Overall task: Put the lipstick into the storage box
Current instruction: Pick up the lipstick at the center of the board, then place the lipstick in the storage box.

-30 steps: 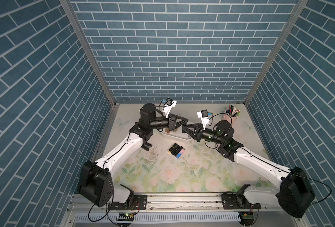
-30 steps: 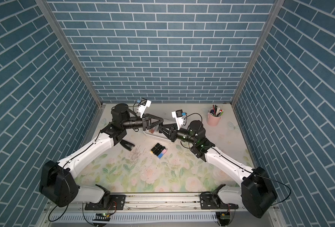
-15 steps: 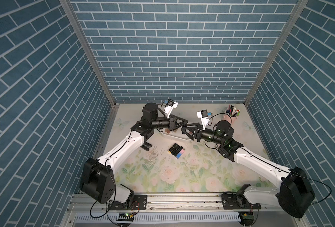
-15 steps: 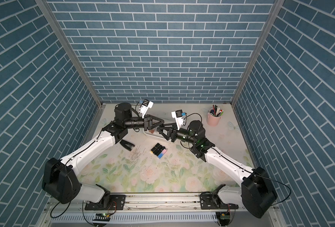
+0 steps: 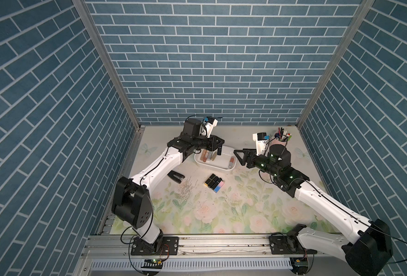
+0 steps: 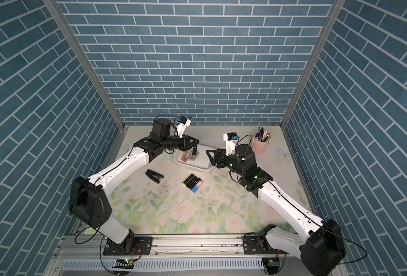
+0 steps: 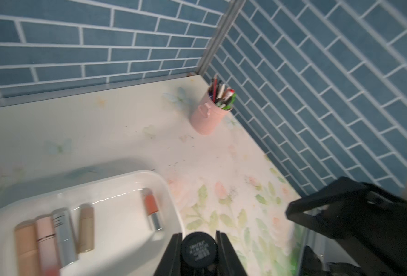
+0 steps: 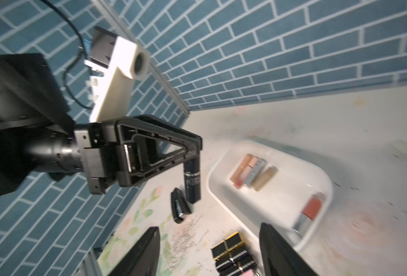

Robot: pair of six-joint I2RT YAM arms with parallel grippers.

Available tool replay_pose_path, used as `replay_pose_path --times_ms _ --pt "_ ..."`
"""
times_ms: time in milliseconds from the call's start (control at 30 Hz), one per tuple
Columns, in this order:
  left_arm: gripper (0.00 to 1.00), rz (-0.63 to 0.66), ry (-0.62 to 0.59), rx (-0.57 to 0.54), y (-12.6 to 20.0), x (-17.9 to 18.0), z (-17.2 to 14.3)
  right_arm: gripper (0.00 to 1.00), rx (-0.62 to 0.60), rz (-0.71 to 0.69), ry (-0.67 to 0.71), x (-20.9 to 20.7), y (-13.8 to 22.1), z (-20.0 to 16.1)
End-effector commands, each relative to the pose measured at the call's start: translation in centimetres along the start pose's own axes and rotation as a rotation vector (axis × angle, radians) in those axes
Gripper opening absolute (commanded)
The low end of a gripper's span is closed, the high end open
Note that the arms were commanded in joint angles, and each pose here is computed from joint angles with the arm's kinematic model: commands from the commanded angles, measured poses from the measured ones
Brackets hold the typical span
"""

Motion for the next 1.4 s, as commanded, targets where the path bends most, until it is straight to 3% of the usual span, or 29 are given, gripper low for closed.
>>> replay_pose_path --times_ms 0,233,700,1367 --pt "0.04 0.194 -0.038 0.101 -1.8 3.4 -2.0 0.7 0.119 -0.283 0.0 -5.7 -0.1 -3.2" --pt "0.04 0.318 -0.083 0.217 -6.6 5.9 -4.4 0.7 0.268 -0.371 -0.037 -8.5 -0.9 -7.2" --pt "0.04 0.398 -0.126 0.314 -12.5 9.6 -7.6 0.7 0.307 -0.371 -0.045 -9.5 -0.6 -9.3" --pt "0.07 0.485 -0.178 0.42 -15.7 13.0 -11.5 0.7 0.335 -0.385 -0.032 -10.6 -0.7 -10.7"
Point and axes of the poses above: each gripper's point midway between its finger pads, its own y axis back along the fingers, its own x axis along the line the jaws close on, z = x × y, the point moved 1 cm from there along y, back along the fingers, and after that the axes turned 8 degrees about -y, right-handed, at the moved point
